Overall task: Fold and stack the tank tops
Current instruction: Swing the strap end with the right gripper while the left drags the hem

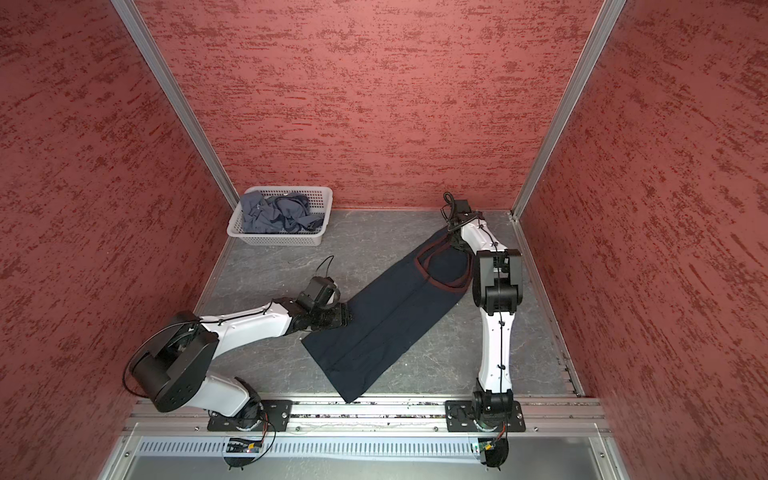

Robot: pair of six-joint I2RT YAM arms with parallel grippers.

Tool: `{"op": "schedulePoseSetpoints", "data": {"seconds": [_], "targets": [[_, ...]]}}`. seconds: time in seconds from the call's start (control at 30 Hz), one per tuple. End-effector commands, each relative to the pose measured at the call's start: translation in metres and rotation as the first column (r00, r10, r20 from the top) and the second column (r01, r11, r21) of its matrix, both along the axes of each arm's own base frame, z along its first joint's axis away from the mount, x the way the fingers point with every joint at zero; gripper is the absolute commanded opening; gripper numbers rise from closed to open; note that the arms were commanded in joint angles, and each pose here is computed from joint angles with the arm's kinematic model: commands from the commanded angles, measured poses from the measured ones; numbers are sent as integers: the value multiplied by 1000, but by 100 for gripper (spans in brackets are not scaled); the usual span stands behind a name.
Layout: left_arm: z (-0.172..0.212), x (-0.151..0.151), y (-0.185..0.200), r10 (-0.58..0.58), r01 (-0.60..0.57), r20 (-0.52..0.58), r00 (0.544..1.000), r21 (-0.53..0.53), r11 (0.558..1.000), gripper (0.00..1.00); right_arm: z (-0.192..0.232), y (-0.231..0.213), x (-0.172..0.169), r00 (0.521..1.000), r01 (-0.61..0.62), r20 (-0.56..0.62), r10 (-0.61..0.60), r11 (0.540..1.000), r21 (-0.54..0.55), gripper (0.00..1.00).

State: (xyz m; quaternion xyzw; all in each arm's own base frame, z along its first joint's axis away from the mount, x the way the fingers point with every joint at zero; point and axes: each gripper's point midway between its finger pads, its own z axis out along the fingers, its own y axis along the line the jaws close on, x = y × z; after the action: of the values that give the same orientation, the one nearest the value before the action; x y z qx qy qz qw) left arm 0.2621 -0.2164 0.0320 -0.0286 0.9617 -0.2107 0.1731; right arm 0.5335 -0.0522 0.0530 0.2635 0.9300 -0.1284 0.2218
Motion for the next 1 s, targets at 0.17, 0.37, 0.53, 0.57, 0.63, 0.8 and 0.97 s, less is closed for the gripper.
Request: {"op": "schedulePoseSetpoints", "data": {"seconds": [0.17,0.37,0.53,0.57,0.63,0.8,0.97], "targets": [[-27,-25,13,-3,9,-96,995,64,998,69,-20,-20,7,998,42,-43,-42,999,-9,23],[-37,-49,18,-31,43,-140,990,89,995,69,-35,-18,21,999,11,-31,-9,998,66,23],[-52,-86,16,-80,107,-196,977,133,985,69,-43,8,47,998,-63,3,64,985,158,25],[-53,-94,15,-88,117,-204,975,132,984,69,-41,14,53,997,-83,13,82,984,160,26],[-54,-110,12,-110,138,-212,971,123,983,69,-36,27,65,993,-121,36,116,977,174,29],[-36,-134,-8,-214,229,-140,967,97,969,69,-17,75,87,972,-223,117,202,950,220,39],[-13,-134,-31,-305,308,-47,951,67,949,70,5,132,99,931,-348,219,292,892,288,51]]}}
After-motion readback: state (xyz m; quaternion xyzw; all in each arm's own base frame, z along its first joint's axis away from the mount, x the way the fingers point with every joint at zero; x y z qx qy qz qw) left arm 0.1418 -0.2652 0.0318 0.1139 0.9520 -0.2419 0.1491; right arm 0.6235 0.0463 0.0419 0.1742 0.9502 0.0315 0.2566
